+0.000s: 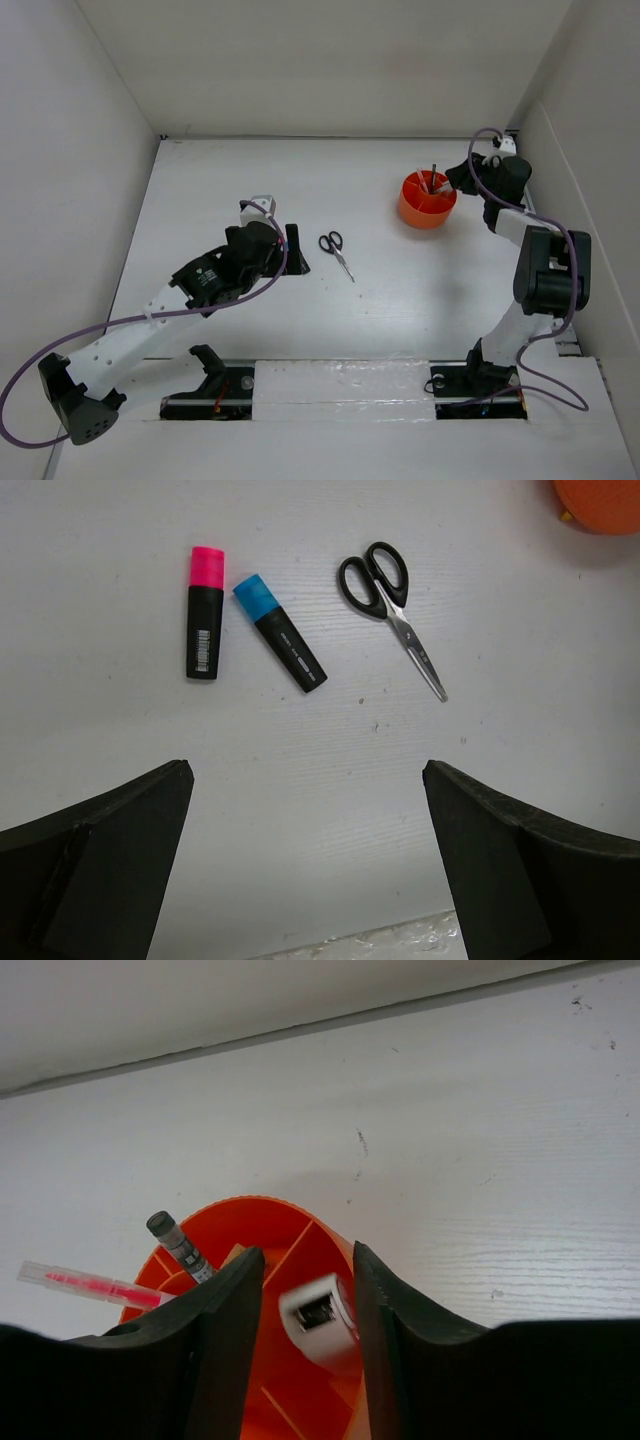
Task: Sort the stationery into containers
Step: Place the stationery in the storage box, then pick up the pen from the center of the board.
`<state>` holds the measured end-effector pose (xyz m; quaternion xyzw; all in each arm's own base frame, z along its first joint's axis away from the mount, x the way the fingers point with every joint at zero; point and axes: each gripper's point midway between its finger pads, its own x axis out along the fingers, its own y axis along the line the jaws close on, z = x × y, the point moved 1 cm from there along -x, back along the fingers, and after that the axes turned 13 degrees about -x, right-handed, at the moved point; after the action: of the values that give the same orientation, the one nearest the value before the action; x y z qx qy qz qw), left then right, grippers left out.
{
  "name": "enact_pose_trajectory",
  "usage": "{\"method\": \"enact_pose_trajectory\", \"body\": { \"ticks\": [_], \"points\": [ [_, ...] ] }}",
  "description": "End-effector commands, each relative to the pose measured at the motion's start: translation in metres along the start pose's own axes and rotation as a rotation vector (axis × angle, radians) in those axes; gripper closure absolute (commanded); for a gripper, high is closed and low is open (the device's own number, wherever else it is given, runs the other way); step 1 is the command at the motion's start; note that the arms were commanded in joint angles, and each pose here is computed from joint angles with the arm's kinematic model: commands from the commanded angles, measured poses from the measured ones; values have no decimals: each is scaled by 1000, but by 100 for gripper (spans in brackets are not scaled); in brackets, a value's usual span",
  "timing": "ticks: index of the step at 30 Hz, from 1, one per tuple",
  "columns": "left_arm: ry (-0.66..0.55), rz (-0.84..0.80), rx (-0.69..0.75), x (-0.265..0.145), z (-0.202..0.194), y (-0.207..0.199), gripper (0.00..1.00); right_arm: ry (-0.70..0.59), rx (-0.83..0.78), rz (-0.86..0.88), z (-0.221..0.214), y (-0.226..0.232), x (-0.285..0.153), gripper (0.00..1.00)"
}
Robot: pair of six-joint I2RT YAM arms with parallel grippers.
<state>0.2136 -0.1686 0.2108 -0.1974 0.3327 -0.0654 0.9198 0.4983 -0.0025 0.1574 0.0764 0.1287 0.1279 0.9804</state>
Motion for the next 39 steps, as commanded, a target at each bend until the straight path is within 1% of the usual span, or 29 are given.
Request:
{"method": "enact_pose_trajectory", "body": {
  "ticks": [1, 5, 7, 10, 12, 13, 14, 15, 16, 17, 18, 19, 20, 21, 22, 23, 24, 26, 27, 28, 29, 30, 32, 34, 35, 37, 38, 39],
  "points": [
    [-25, -28, -2, -3, 6, -4, 1, -97, -66, 25, 38, 12, -8, 52],
    [-25, -28, -2, -3, 6, -4, 1, -114, -74, 26, 46, 14, -12, 50],
    [-25, -28, -2, -3, 6, -4, 1, -105, -61, 26, 42, 14, -12, 50],
    [-19, -21, 1, -1, 4, -4, 1, -129, -61, 16, 52, 15, -17, 49],
    [-28, -13, -11, -1, 6, -3, 1, -160, -44, 2, 66, 18, -23, 47],
    [-30, 0, -8, 2, 6, -1, 1, -159, -38, -33, 68, 10, -26, 41],
    [-25, 6, -4, 1, 4, 0, 1, -181, -27, -46, 81, 9, -28, 35],
    [-27, 20, -9, 4, 4, 1, 1, -197, -23, -54, 91, 11, -32, 26],
    [-31, 34, -5, 4, 4, 4, 1, -192, -16, -90, 94, 6, -35, 23],
    [-27, 39, -13, 4, 5, 3, 1, -219, -27, -91, 111, 14, -39, 0],
    [-32, 57, -8, 6, 5, 6, 1, -229, -30, -96, 119, 20, -41, 0],
    [-40, 74, -13, 6, 6, 9, 1, -203, -19, -112, 119, 24, -43, 0],
    [-42, 86, -21, 8, 5, 10, 1, -207, -34, -143, 126, 32, -44, 0],
    [-30, 99, -13, 10, 2, 12, 1, -229, -51, -159, 144, 42, -47, 0],
    [-45, 109, -27, 8, 6, 12, 1, -251, -95, -187, 161, 52, -58, 0],
    [-64, 124, -26, 8, 9, 15, 1, -202, -102, -327, 157, 45, -66, 0],
    [-62, 152, -42, 11, 7, 18, 1, -225, -143, -328, 177, 87, -70, 0],
    [-88, 206, -49, 10, 11, 27, 1, -212, -208, -445, 186, 112, -93, 0],
    [-93, 228, -53, 11, 12, 29, 1, -238, -197, -509, 190, 135, -105, 0],
    [-98, 247, -64, 13, 13, 29, 1, -254, -174, -518, 191, 147, -111, 0],
    [-94, 267, -53, 15, 11, 32, 1, -260, -175, -489, 191, 158, -119, 0],
    [-93, 286, -65, 16, 13, 35, 1, -251, -214, -343, 187, 183, -115, 0],
    [-95, 340, -100, 23, 19, 49, 1, -239, -234, -207, 176, 208, -118, 0],
    [-57, 329, -145, 32, 23, 54, 1, -212, -243, -102, 159, 234, -118, 0],
    [-59, 361, -192, 37, 31, 71, 1, -179, -249, -85, 146, 239, -120, 0],
    [-40, 335, -207, 45, 37, 76, 1, -144, -240, -23, 129, 253, -128, 0],
    [-36, 351, -223, 47, 38, 82, 1, -105, -260, 38, 106, 266, -131, 0],
    [-31, 388, -225, 52, 39, 93, 1, -91, -255, 82, 97, 275, -136, 0]
  ]
}}
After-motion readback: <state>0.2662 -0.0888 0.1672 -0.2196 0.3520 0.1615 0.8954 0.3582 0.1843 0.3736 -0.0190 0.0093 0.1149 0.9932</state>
